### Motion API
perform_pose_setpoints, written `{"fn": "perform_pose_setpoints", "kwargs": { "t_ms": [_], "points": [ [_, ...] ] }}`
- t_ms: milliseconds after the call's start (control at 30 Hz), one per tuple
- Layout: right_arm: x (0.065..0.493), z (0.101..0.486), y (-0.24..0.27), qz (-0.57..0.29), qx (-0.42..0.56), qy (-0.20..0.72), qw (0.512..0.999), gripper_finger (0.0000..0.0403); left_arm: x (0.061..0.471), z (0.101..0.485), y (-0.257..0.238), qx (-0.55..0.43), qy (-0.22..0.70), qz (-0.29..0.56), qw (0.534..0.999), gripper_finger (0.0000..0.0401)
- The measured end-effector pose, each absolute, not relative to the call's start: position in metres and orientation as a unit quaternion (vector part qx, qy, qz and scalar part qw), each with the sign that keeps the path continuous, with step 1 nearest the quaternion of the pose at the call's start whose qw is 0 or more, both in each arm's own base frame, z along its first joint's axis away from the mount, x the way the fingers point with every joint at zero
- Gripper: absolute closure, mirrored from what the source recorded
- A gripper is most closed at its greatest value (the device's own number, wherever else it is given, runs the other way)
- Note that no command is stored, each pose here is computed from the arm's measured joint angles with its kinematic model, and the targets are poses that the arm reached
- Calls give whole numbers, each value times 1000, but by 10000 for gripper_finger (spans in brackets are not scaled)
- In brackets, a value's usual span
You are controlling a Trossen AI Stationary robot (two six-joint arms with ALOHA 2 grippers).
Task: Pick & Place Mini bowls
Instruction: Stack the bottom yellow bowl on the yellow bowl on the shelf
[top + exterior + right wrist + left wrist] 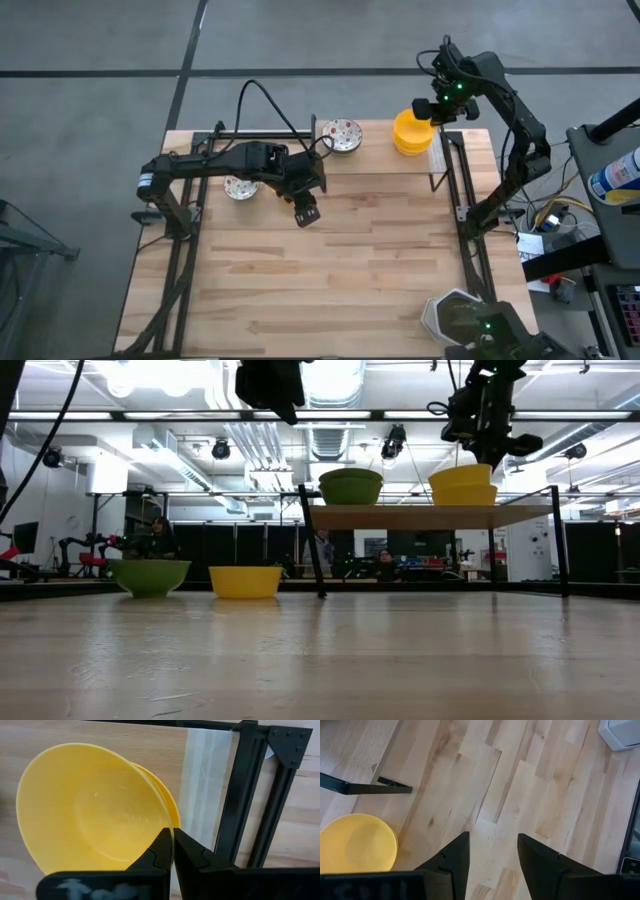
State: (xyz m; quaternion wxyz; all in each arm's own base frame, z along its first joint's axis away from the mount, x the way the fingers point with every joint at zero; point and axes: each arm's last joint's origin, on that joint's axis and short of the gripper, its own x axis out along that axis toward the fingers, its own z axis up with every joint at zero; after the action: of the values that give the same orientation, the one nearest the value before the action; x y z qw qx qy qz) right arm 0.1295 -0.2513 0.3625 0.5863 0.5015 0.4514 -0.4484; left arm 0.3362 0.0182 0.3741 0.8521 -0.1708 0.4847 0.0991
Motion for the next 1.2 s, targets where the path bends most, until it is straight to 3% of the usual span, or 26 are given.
{"fn": "perform_pose_setpoints", "kwargs": {
  "t_ms": [367,667,833,1033,1200],
  "points": [
    [129,360,-251,-437,491,473,587,387,336,374,18,-171,484,99,852,245],
    [129,362,-250,-434,484,474,594,289,336,374,18,-171,485,99,852,245],
    [124,370,-243,-450,476,462,598,261,336,374,18,-171,485,99,852,245],
    [120,380,-236,-466,458,445,612,279,336,374,18,-171,485,99,852,245],
    [121,384,-232,-441,478,427,628,348,336,374,18,-171,485,99,852,245]
  ]
}}
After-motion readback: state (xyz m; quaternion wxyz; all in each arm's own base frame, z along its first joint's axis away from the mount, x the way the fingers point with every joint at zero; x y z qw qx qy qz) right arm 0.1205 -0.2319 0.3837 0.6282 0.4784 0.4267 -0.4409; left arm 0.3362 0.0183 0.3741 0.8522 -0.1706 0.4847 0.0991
